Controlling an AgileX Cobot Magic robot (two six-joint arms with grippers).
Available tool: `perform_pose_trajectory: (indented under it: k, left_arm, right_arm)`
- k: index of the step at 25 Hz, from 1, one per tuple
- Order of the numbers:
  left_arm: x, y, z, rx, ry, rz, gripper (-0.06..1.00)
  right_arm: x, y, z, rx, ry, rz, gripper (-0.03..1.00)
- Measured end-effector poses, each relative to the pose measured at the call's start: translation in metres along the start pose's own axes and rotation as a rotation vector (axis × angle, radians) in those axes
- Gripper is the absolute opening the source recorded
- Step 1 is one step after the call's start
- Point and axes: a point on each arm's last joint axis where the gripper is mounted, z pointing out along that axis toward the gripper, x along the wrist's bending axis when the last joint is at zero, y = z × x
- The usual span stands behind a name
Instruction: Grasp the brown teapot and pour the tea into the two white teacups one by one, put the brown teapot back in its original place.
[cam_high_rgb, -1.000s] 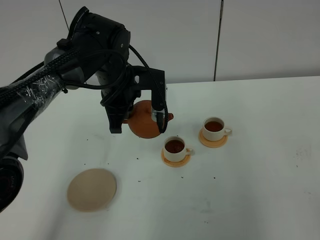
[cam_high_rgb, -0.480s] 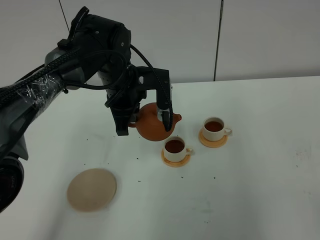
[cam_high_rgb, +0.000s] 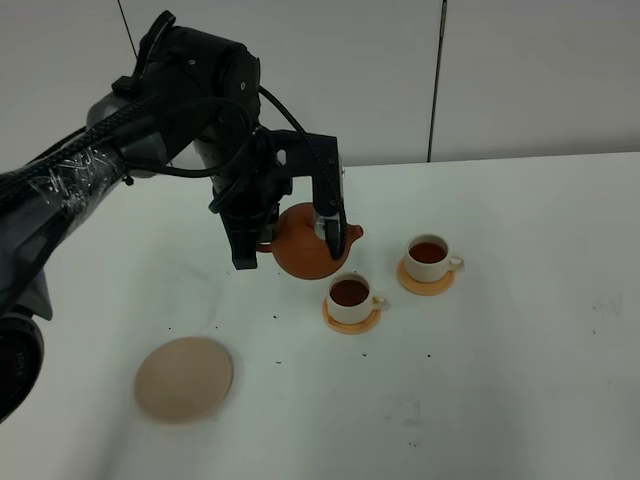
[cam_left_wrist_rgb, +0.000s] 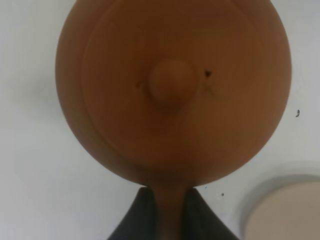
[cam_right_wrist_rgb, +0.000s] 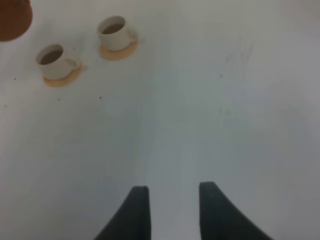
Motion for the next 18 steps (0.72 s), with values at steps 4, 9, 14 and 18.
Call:
perform_pose_trajectory:
  k: [4, 9, 14, 18]
  left_arm:
    - [-0.001, -0.005, -0.029, -0.028, 0.053, -0.015, 0.17]
    - [-0.009, -0.012, -0.053, -0.042, 0.079, -0.03, 0.17]
    - [-0.031, -0.026, -0.046, 0.0, 0.002, -0.047, 0.17]
    - [-0.055, -0.043, -0.041, 0.042, -0.064, -0.059, 0.17]
  right_arm:
    - [0.0, 0.0, 0.0, 0.0, 0.0, 0.0, 0.24]
    - [0.0, 0.0, 0.0, 0.0, 0.0, 0.0, 0.24]
    - [0.0, 0.0, 0.0, 0.0, 0.0, 0.0, 0.24]
    - [0.0, 0.0, 0.0, 0.0, 0.0, 0.0, 0.24]
